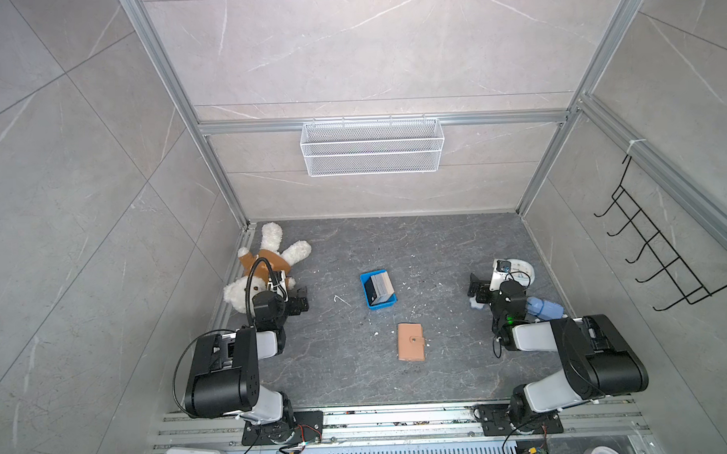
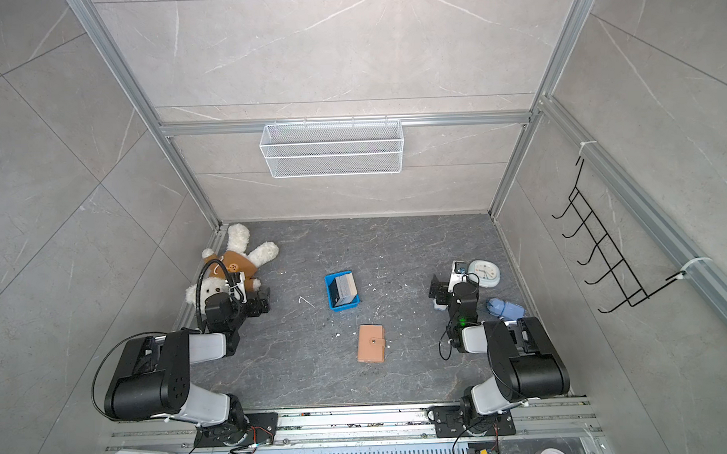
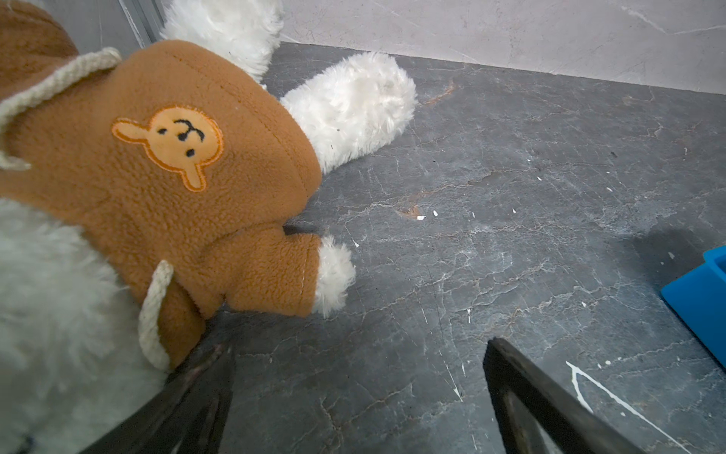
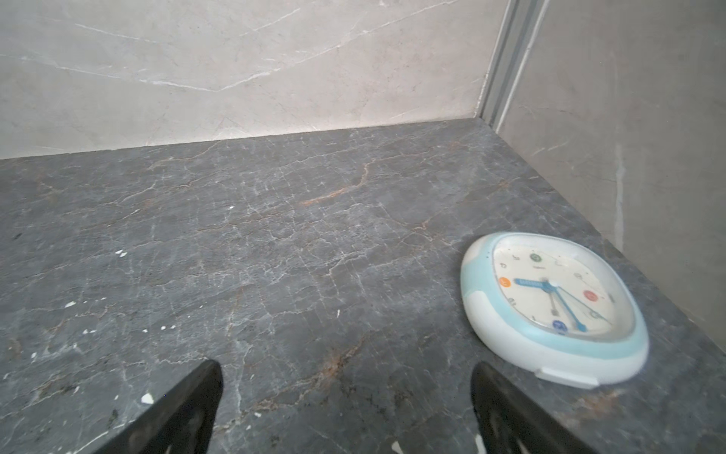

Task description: Put the credit cards into the card holder

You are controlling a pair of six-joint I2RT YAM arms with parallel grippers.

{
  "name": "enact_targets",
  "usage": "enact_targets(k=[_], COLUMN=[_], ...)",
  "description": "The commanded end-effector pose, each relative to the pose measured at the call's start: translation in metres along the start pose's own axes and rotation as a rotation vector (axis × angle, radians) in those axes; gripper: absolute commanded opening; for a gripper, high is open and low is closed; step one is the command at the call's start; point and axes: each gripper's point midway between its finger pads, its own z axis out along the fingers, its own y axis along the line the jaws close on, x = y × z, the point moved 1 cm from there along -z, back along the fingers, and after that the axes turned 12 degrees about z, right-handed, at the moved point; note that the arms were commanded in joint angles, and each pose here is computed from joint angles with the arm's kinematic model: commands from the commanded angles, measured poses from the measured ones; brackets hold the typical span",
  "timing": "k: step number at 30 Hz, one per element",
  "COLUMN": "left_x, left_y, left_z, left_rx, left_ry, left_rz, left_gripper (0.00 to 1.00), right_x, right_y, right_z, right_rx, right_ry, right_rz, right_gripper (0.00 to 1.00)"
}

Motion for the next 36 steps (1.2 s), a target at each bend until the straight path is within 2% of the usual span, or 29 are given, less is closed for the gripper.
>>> enact_targets(k=[1, 7, 15, 22, 36], left_x=[-0.013, -0.014, -0.013, -0.013, -0.013], left_y=[-0.002, -0.002, -0.002, -0.002, -0.002], left_z=[-0.001, -0.001, -0.001, -0.002, -0.001], left_rx=[0.015, 0.014, 0.014, 0.015, 0.015], left_ry=[-0.064, -0.064, -0.063, -0.062, -0.063], left_rz=[0.045, 0.045, 0.044, 0.043, 0.044], left_gripper=[1.00, 1.00, 1.00, 1.00, 1.00], right_x=[0.002, 0.002, 0.005, 0.003, 0.003], right_y=[0.008, 0.008, 0.022, 0.014, 0.014], right_z=[0.004, 0.004, -0.003, 0.004, 0.005], right_rx=[-0.043, -0.046, -0.140, -0.078, -0.076], right_ry=[0.024, 0.024, 0.018, 0.034, 0.038], right_rz=[-0.030, -0.035, -0.062, -0.042, -0.043], right_gripper=[1.00, 1.00, 1.00, 1.00, 1.00])
